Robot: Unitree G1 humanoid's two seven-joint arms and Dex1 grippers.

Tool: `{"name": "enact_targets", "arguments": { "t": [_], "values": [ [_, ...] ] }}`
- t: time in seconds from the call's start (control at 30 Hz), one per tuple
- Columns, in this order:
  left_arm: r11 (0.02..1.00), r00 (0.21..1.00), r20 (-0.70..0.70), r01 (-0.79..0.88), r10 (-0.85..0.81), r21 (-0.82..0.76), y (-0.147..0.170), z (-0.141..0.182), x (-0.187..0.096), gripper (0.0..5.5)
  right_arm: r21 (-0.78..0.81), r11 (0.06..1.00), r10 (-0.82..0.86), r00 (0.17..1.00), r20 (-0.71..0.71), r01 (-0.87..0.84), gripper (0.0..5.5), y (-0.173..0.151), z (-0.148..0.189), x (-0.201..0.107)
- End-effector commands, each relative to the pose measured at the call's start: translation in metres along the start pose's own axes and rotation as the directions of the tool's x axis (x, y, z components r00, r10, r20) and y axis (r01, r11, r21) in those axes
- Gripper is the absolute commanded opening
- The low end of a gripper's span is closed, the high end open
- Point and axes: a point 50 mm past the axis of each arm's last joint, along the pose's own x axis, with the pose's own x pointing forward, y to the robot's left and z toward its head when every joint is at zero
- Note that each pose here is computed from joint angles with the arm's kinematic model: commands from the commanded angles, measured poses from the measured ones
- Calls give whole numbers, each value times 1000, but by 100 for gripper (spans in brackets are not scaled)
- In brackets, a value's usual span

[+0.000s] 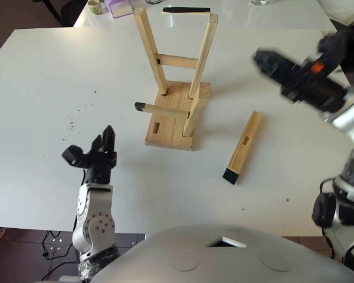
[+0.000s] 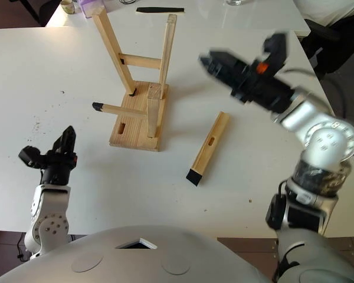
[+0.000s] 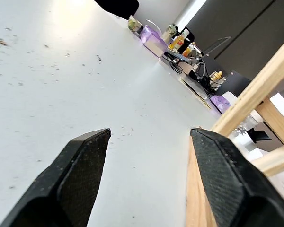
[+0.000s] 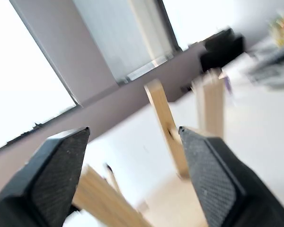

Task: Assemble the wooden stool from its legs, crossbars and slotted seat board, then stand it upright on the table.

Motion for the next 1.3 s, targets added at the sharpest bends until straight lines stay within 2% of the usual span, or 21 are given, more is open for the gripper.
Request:
{"name": "enact_targets", "arguments": {
  "t": [0.03,0.23,0.33,0.63,0.97,1.03,1.1,1.13,1.2,1.3],
  "values": [
    [981,982,121,-128,147,-147,21,6,-20,314,138,957,187,908,375,-254,346,19,86,32],
    [966,967,160,-163,197,-202,31,5,-25,314,256,844,229,748,622,-471,346,44,133,51],
    [957,958,177,-181,223,-226,33,5,-31,314,270,799,244,700,672,-537,346,56,145,60],
    [948,954,165,-209,252,-239,34,-1,-44,314,262,760,321,694,644,-595,346,79,148,73],
    [953,959,149,-202,239,-227,34,1,-42,314,278,775,303,720,625,-568,346,81,137,74],
    [954,961,144,-203,237,-221,35,2,-39,314,253,828,310,785,537,-500,346,79,126,72],
    [955,959,143,-215,247,-205,38,4,-34,314,129,950,246,936,251,-284,346,69,87,66],
    [954,954,145,-232,261,-191,41,5,-31,314,58,983,172,981,87,-177,346,61,63,60],
    [945,938,166,-275,304,-177,48,11,-26,314,-89,995,22,987,-157,-36,346,40,24,41],
    [943,931,181,-286,316,-172,51,16,-21,314,-143,988,-94,964,-248,59,346,12,8,7]
  ]
}}
